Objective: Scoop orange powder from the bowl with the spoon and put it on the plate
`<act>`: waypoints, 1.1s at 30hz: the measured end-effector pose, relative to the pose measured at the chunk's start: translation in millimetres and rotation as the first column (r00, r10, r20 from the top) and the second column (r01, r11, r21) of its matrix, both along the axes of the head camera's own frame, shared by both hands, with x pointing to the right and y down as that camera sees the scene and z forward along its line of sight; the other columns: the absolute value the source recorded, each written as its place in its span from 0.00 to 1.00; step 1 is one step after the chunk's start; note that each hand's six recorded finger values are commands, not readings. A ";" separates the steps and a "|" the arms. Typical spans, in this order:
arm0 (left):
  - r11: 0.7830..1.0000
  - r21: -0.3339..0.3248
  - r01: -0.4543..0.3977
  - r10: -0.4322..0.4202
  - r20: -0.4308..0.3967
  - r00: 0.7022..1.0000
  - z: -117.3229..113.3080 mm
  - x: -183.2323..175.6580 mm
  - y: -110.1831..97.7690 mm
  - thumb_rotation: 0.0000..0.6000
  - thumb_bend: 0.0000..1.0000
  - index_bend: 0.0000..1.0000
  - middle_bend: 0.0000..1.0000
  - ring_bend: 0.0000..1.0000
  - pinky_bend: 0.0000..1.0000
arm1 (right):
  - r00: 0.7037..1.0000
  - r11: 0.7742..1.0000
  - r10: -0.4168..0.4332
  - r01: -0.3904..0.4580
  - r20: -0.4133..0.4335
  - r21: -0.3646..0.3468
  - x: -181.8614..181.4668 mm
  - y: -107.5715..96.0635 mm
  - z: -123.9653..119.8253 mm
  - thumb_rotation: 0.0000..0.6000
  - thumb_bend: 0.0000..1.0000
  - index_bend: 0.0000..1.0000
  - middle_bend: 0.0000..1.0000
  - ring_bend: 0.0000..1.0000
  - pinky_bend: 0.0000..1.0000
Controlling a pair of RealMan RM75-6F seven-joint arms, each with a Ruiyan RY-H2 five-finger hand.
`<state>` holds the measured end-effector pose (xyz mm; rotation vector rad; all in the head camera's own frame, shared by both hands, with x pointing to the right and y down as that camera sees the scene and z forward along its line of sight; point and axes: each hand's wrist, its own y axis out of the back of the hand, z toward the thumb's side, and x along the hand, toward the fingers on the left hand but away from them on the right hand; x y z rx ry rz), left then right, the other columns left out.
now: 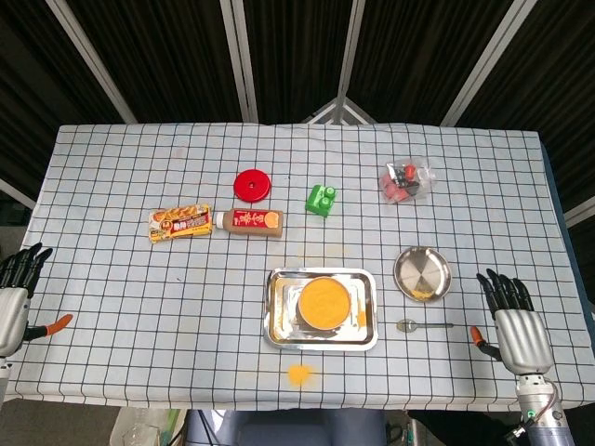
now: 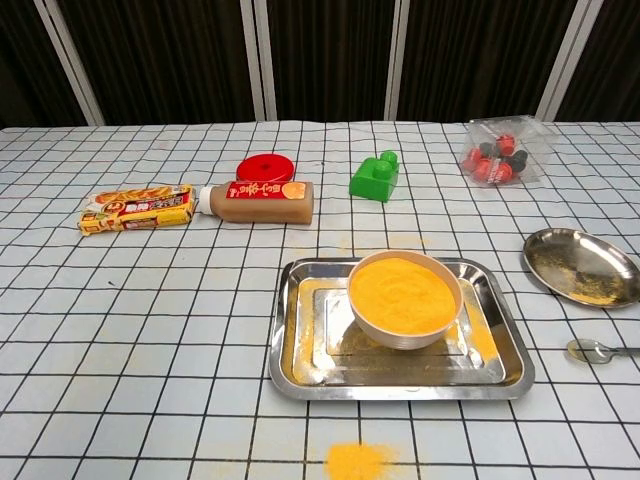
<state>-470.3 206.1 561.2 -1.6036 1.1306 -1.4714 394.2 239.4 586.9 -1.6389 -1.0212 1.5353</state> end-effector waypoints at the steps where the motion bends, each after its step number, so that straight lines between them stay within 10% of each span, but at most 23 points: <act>1: 1.000 0.003 -0.002 0.002 -0.001 1.000 -0.5 0.1 -0.4 1.00 0.00 0.00 0.00 0.00 0.00 | 1.000 1.000 0.000 0.000 0.000 0.000 -0.2 0.1 0.2 1.00 0.39 0.00 0.00 0.00 0.00; 17: 0.999 0.033 -0.018 0.019 -0.009 1.000 -6.3 1.9 -0.4 1.00 0.00 0.00 0.00 0.00 0.00 | 0.997 0.996 -0.074 0.074 0.008 -0.057 -36.2 15.5 19.9 1.00 0.39 0.45 0.13 0.00 0.00; 33: 1.000 0.026 0.010 -0.010 -0.002 1.000 -4.6 -2.2 -1.7 1.00 0.00 0.00 0.00 0.00 0.00 | 0.989 0.988 -0.113 0.101 -0.096 -0.119 -45.8 23.8 69.8 1.00 0.39 0.51 0.17 0.00 0.00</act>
